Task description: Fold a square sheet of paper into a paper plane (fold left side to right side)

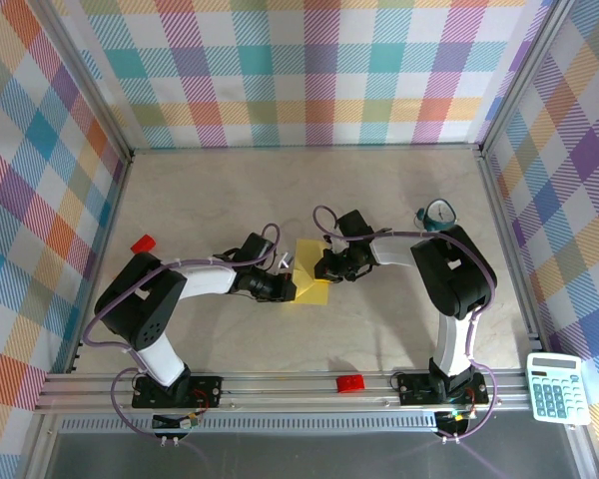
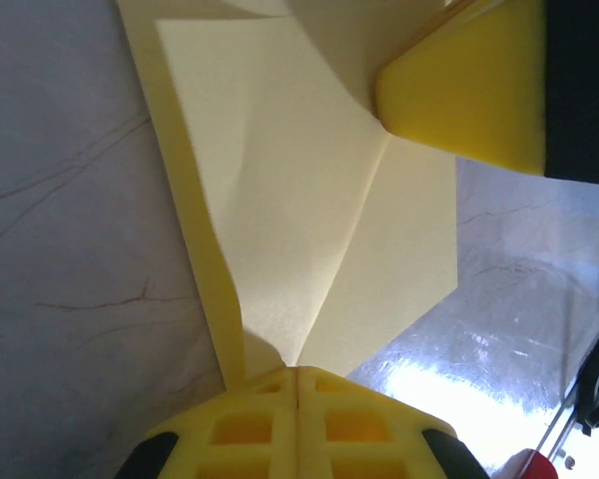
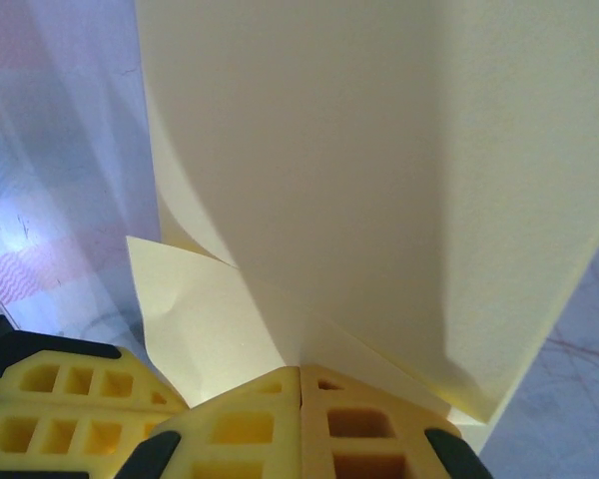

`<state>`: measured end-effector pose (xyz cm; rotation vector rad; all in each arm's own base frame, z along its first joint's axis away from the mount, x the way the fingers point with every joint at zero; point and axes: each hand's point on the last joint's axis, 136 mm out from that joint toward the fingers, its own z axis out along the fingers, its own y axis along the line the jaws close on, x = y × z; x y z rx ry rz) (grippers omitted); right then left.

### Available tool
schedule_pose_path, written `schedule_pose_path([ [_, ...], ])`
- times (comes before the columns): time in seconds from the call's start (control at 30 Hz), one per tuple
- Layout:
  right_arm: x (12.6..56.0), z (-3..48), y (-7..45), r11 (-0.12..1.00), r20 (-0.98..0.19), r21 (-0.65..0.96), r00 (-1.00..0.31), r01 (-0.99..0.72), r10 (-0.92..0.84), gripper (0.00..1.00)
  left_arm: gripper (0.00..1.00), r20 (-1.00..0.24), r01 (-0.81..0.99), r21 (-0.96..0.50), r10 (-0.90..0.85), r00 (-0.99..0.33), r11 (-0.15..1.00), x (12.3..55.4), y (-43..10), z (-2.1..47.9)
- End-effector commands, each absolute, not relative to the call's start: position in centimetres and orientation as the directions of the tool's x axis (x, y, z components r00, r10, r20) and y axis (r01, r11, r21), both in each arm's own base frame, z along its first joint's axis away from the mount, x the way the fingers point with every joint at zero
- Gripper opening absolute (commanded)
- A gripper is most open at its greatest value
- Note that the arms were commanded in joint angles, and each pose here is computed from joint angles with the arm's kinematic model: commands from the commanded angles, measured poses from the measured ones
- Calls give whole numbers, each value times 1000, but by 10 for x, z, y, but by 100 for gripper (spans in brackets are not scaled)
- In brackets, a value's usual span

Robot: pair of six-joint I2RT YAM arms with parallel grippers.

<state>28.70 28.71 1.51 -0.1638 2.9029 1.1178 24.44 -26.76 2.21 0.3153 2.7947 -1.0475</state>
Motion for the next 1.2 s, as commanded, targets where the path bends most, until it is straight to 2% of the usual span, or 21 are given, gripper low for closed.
schedule_pose_path([
  [0.0,279,-9,266,805,-1,591,-998,-55,-68,0,0,-184,231,-599,149,-971,767,244,-259,14],
  [0.23,297,35,284,748,-108,651,-991,-130,-78,0,0,-148,186,-583,122,-981,791,233,-249,0],
  [0.37,292,53,291,725,-141,668,-985,-166,-95,0,0,-142,167,-591,103,-985,789,229,-249,-3],
  [0.73,257,48,325,683,-101,708,-982,-182,-158,0,0,-146,171,-590,105,-984,789,230,-251,-3],
  [1.17,247,26,334,692,-44,704,-983,-159,-181,0,0,-142,175,-589,111,-984,789,230,-253,-4],
])
